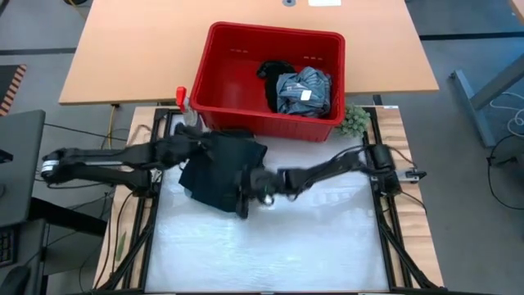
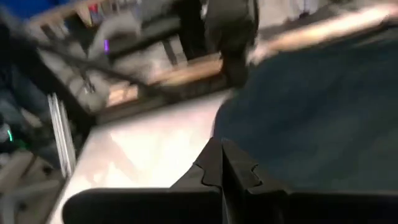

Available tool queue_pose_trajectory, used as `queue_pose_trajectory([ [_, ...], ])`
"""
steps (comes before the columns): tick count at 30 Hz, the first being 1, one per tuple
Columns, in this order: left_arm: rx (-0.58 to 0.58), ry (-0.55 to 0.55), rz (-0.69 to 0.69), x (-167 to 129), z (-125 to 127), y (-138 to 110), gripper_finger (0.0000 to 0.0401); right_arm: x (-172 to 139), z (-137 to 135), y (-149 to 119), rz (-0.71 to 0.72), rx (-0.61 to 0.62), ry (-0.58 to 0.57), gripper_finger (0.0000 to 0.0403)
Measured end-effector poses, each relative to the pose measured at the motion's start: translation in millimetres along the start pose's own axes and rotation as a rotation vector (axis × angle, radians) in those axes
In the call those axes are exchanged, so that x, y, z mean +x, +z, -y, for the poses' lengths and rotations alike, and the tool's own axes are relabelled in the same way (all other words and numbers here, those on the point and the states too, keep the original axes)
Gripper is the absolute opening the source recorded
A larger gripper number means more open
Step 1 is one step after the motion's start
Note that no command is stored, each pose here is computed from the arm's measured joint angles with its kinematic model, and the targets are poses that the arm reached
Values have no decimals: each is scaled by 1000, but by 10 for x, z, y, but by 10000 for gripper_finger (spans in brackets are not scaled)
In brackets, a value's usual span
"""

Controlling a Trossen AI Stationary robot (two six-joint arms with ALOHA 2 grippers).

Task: Fold laundry
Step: Stack the black pants on the blue pants

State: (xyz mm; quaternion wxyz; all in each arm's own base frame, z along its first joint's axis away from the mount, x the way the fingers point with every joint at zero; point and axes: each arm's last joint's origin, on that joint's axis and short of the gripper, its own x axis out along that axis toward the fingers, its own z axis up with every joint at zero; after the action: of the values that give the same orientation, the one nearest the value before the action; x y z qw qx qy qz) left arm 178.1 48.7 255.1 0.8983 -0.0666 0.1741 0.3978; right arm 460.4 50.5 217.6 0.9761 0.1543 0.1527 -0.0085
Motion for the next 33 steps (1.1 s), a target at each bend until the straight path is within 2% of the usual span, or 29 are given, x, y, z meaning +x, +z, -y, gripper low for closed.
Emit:
queue_pose_trajectory([
  [3,-34,-57,96,-210,-83,219,130,-160,142,299,31,17,25,19],
  [6,-86,-213,123,-358,-114,225,130,-238,320,466,68,35,-8,19],
  [10,-86,-452,24,-404,-58,-148,130,-184,612,492,108,77,-95,19],
  [13,-96,-537,-35,-413,-19,-455,130,-43,861,389,138,85,-141,20],
  [16,-168,-409,-72,-357,-45,-723,130,97,1028,292,208,63,-147,20],
  [18,-237,-346,-112,-310,-64,-887,130,180,1138,184,206,66,-159,20],
  [22,-391,-282,-173,-249,-105,-1121,130,361,1371,-152,143,66,-186,20],
  [24,-464,-258,-201,-228,-122,-1216,130,399,1428,-217,131,68,-177,20],
  [28,-563,-229,-227,-213,-134,-1277,130,450,1474,-328,102,59,-142,20],
  [33,-622,-236,-273,-198,-109,-1299,130,391,1407,-212,94,1,-42,20],
])
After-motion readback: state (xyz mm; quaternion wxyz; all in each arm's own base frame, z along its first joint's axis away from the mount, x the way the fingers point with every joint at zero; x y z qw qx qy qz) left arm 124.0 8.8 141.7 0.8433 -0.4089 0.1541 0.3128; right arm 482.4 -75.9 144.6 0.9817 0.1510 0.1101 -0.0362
